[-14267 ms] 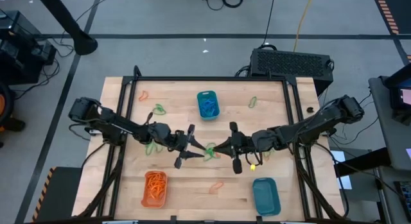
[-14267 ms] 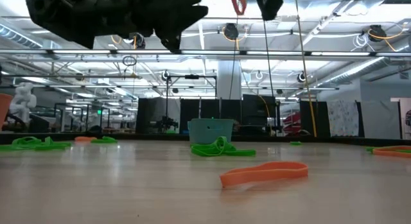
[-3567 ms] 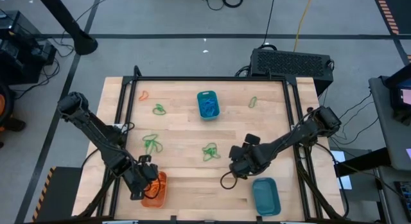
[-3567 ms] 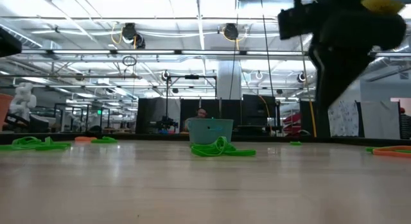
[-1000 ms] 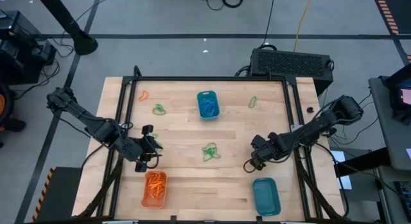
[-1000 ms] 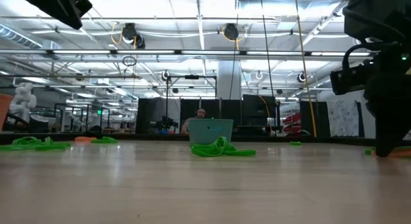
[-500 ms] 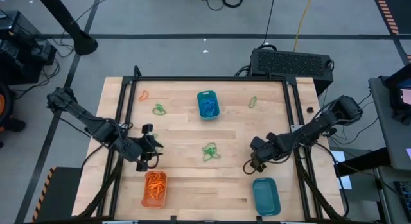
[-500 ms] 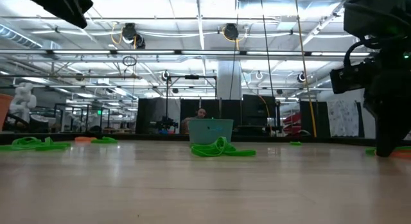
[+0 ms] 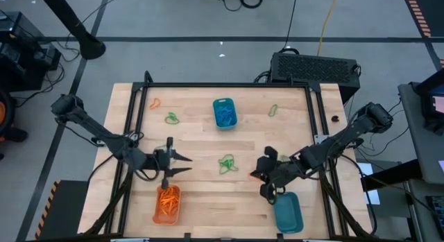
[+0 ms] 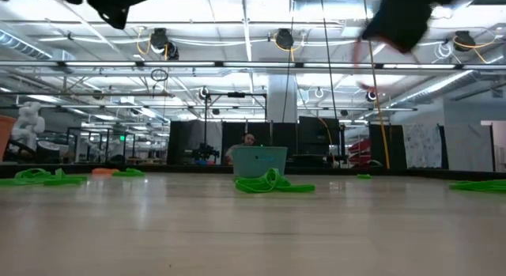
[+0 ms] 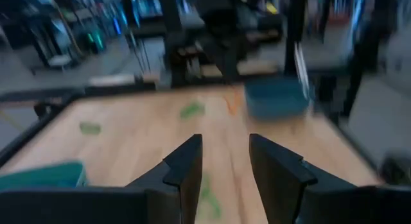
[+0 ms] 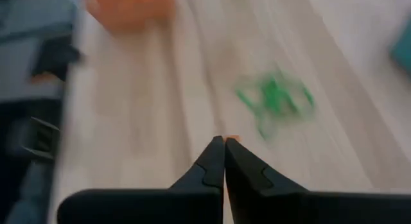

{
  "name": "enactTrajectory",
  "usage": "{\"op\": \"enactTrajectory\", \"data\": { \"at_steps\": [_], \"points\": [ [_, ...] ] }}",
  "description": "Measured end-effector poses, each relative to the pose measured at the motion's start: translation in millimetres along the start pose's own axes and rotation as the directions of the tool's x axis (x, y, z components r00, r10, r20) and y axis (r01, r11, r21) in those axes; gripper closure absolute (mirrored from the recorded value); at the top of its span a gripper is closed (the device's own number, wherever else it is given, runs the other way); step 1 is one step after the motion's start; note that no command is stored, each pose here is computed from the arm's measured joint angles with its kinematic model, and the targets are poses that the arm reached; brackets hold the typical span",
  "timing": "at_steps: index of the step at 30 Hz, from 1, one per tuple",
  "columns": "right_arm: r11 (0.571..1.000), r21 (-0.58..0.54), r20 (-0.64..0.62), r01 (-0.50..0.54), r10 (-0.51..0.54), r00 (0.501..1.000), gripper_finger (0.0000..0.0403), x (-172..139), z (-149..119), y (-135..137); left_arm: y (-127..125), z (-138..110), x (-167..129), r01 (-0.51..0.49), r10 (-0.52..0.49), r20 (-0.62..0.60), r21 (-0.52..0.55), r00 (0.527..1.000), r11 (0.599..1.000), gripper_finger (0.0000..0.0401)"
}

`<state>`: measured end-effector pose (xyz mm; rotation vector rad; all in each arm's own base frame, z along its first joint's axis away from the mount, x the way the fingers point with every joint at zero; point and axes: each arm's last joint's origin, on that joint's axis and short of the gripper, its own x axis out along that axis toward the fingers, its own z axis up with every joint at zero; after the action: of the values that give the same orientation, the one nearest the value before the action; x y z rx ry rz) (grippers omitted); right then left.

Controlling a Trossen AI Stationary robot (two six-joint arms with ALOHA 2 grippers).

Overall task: Sort rubber bands into baskets
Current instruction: Put the orange rubber band into the orange bin

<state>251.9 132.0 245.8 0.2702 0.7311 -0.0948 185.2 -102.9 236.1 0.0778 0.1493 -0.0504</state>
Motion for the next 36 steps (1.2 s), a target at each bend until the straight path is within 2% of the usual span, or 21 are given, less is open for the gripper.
{"op": "enactTrajectory", "data": {
  "at_steps": [5, 14, 19, 21, 24, 26, 36],
  "points": [
    [0.990, -0.098, 0.161, -0.097, 0.112, 0.981, 0.0403, -5, 22, 13, 7, -3, 11, -0.043, 0.060, 0.165, -0.109, 0.984, 0.993, 0.0264],
    [0.966, -0.210, 0.335, -0.150, 0.215, 0.917, 0.0402, -8, 46, 16, 6, -15, 54, 0.016, 0.005, 0.189, -0.108, 0.982, 0.994, 0.0264],
    [0.943, -0.264, 0.361, -0.203, 0.292, 0.886, 0.0402, 1, 53, 17, 9, -12, 75, 0.040, -0.018, 0.206, -0.107, 0.978, 0.993, 0.0264],
    [0.935, -0.277, 0.359, -0.224, 0.317, 0.878, 0.0402, 9, 55, 16, 9, -10, 82, 0.096, -0.075, 0.208, -0.094, 0.975, 0.991, 0.0264],
    [0.937, -0.279, 0.357, -0.209, 0.303, 0.884, 0.0402, 19, 55, 13, 8, -5, 92, 0.218, -0.199, 0.217, -0.068, 0.956, 0.973, 0.0264],
    [0.940, -0.279, 0.361, -0.199, 0.294, 0.885, 0.0402, 25, 56, 11, 8, -4, 96, 0.266, -0.248, 0.216, -0.058, 0.944, 0.962, 0.0264],
    [0.933, -0.291, 0.365, -0.211, 0.312, 0.877, 0.0402, 35, 60, 5, 18, -13, 109, 0.267, -0.244, 0.168, -0.131, 0.955, 0.955, 0.0264]
  ]
}}
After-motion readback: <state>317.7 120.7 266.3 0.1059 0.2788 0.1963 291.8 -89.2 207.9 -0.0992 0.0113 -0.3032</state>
